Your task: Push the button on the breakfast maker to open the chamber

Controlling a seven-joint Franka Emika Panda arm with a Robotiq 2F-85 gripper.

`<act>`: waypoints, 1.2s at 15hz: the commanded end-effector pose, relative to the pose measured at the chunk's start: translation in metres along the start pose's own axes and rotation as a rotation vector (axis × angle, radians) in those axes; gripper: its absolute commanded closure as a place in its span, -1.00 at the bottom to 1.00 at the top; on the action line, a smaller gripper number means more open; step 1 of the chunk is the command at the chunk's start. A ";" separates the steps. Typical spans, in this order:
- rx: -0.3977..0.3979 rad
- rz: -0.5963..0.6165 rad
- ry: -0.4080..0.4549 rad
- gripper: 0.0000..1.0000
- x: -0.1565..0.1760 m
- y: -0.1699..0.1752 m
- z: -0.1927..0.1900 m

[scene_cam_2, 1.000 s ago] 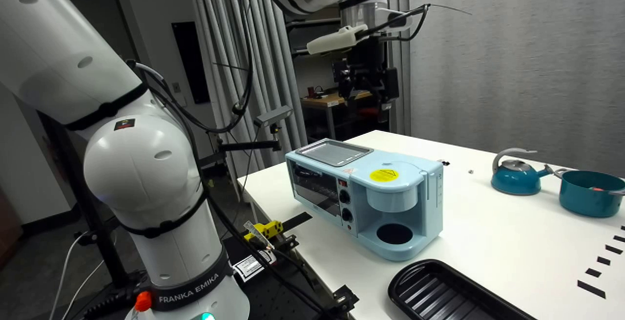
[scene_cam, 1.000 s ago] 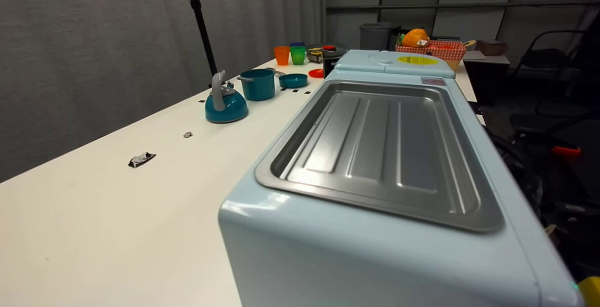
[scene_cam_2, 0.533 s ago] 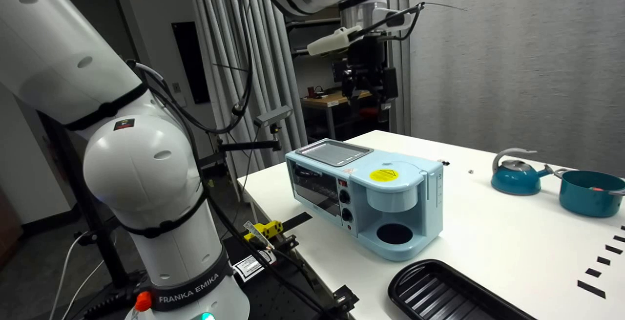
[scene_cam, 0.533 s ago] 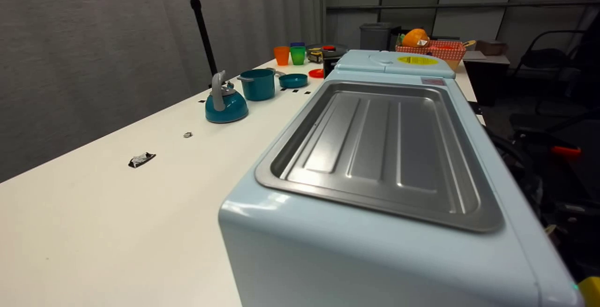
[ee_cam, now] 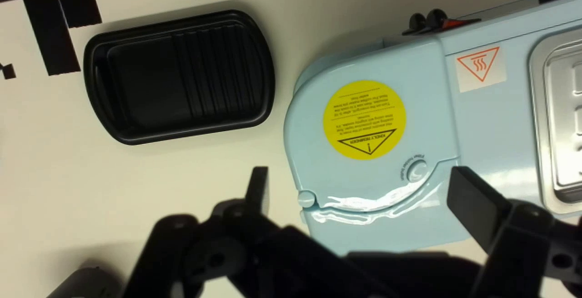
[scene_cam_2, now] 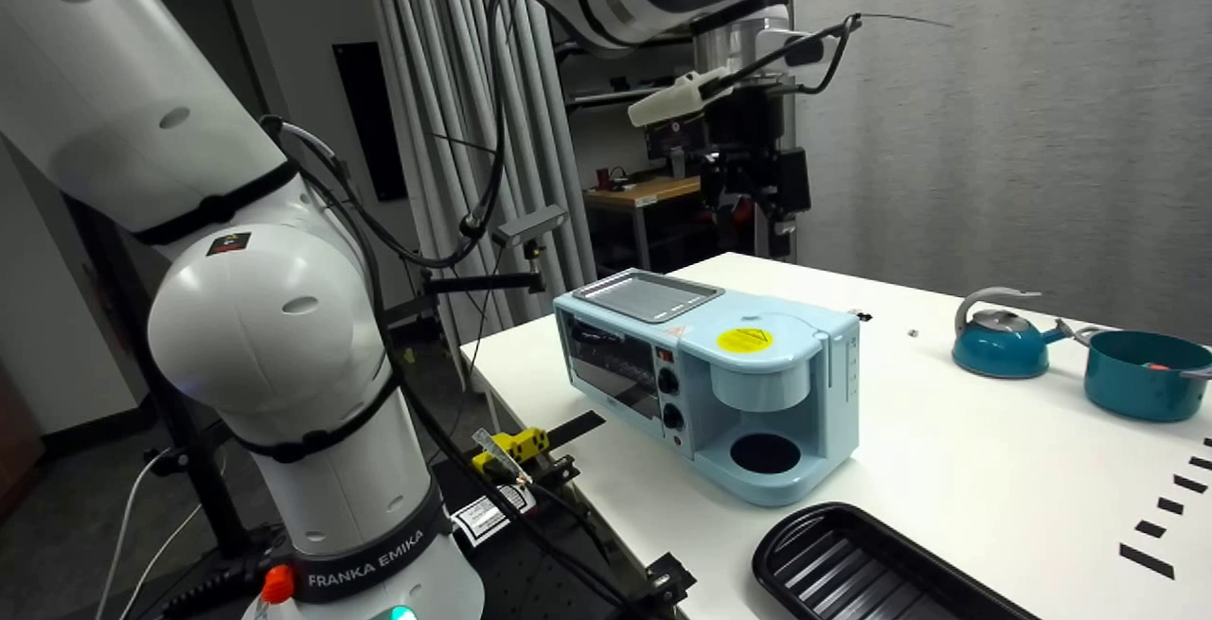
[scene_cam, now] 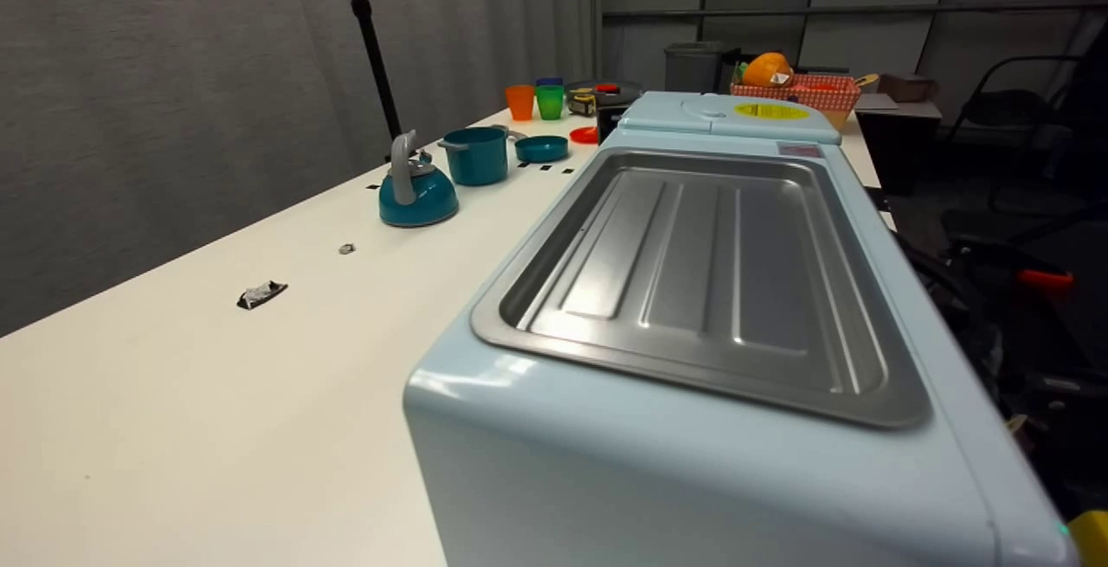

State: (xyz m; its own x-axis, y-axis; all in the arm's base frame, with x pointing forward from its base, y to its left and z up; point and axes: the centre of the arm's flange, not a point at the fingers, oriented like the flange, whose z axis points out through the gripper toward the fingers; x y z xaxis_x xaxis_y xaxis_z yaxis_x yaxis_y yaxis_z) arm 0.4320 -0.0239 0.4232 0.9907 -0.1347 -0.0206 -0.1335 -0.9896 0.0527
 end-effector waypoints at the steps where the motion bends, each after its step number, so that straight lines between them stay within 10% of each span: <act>1: 0.001 0.030 0.014 -1.00 0.010 0.006 0.005; 18: -0.007 -0.007 0.036 -1.00 0.010 0.004 0.010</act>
State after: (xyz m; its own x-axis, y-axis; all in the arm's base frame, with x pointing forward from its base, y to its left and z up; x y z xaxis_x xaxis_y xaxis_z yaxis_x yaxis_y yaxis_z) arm 0.4408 -0.0287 0.4136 0.9894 -0.1449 0.0040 -0.1449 -0.9882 0.0494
